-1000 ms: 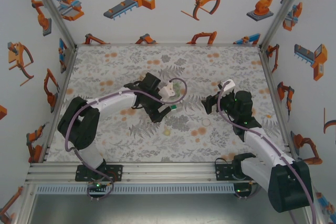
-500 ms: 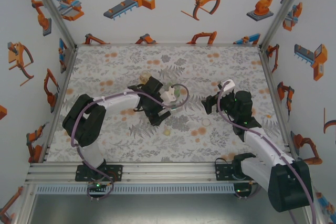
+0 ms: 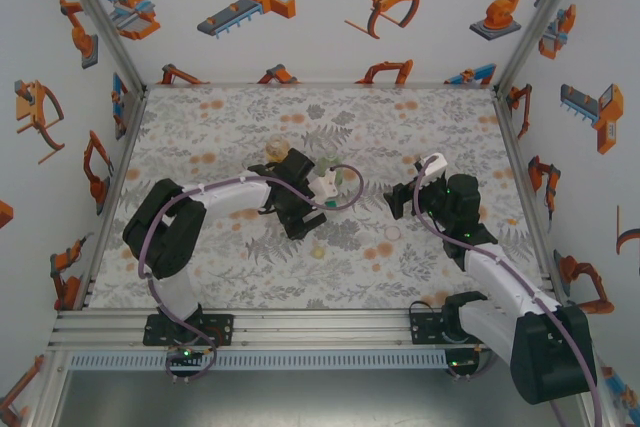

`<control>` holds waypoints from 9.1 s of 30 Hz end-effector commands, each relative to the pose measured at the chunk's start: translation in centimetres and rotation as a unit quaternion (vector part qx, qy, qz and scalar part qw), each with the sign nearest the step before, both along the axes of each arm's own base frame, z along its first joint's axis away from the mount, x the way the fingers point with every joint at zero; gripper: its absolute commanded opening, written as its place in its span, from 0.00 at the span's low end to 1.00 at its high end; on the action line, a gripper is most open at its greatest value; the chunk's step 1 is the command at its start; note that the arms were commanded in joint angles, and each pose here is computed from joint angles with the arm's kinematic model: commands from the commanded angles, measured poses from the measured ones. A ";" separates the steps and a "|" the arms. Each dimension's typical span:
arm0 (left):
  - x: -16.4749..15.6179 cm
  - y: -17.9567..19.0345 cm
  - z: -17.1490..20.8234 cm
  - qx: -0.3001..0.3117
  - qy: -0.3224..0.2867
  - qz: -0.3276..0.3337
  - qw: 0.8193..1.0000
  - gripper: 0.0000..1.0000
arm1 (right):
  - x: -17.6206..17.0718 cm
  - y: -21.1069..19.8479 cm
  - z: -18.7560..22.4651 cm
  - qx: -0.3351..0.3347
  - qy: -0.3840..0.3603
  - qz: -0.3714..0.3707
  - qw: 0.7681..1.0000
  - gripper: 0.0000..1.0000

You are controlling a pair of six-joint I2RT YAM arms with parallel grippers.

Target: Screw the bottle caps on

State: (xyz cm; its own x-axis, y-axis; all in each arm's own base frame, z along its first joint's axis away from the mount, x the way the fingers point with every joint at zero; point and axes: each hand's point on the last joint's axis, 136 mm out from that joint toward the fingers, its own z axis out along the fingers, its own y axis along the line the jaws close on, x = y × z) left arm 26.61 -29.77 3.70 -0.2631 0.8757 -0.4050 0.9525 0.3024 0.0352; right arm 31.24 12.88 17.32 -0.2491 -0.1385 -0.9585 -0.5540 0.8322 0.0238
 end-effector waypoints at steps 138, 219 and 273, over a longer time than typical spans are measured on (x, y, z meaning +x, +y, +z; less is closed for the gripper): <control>-3.6 9.2 29.9 -0.459 -0.158 0.002 0.874 0.00 | -4.1 -0.2 -15.4 -0.127 0.472 -0.256 0.834 0.50; -5.2 6.1 26.5 -0.403 -0.107 -0.040 0.908 0.00 | -2.5 1.5 -6.9 -0.102 0.395 -0.181 0.895 0.31; -11.2 3.4 21.6 -0.302 -0.140 -0.191 0.924 0.00 | -17.3 15.8 19.7 -0.056 -0.095 0.520 0.847 0.03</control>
